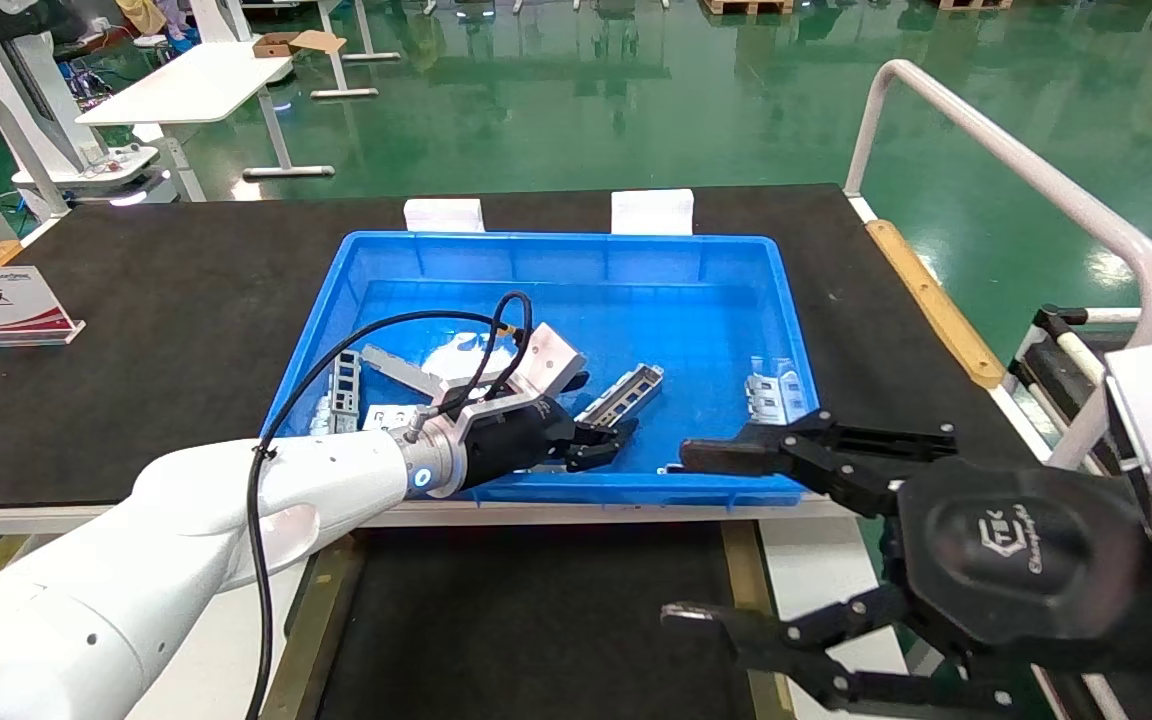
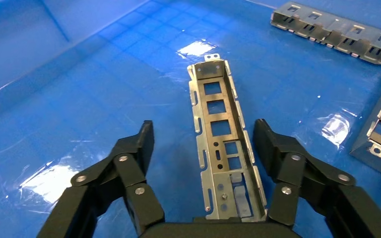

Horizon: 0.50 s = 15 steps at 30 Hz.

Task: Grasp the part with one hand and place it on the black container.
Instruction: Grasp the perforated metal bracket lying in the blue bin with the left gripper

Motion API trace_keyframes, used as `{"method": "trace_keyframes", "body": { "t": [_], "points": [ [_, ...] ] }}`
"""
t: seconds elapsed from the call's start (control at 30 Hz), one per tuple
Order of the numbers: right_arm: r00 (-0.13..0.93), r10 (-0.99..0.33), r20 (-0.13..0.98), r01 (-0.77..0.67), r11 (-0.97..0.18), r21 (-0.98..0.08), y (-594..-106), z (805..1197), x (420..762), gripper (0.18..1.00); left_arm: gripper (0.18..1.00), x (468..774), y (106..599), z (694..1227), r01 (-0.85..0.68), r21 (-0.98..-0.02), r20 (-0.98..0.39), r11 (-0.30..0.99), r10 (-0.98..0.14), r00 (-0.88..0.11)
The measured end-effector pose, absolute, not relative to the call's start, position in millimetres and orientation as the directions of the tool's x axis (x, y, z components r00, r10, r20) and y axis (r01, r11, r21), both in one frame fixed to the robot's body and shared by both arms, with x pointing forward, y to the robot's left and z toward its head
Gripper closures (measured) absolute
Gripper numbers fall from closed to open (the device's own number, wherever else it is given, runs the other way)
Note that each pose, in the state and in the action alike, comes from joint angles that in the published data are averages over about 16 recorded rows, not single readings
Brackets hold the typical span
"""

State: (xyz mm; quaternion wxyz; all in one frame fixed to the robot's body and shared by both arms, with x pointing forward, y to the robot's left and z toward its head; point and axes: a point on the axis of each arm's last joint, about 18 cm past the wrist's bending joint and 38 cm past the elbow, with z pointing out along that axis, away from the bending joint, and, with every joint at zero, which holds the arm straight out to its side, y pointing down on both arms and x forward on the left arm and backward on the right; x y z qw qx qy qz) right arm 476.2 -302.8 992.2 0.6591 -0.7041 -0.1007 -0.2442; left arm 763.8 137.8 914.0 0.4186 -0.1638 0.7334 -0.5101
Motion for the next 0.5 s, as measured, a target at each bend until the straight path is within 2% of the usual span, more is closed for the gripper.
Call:
{"method": "trace_keyframes", "body": {
  "t": [0.5],
  "points": [
    [0.860,-0.180,0.477,0.464,-0.111,-0.879,-302.8,992.2,476.2,0.741,0.701,765.3,138.5,914.3,0.178,-0.895,-0.429,0.408,-0.682,-0.592]
  ]
}}
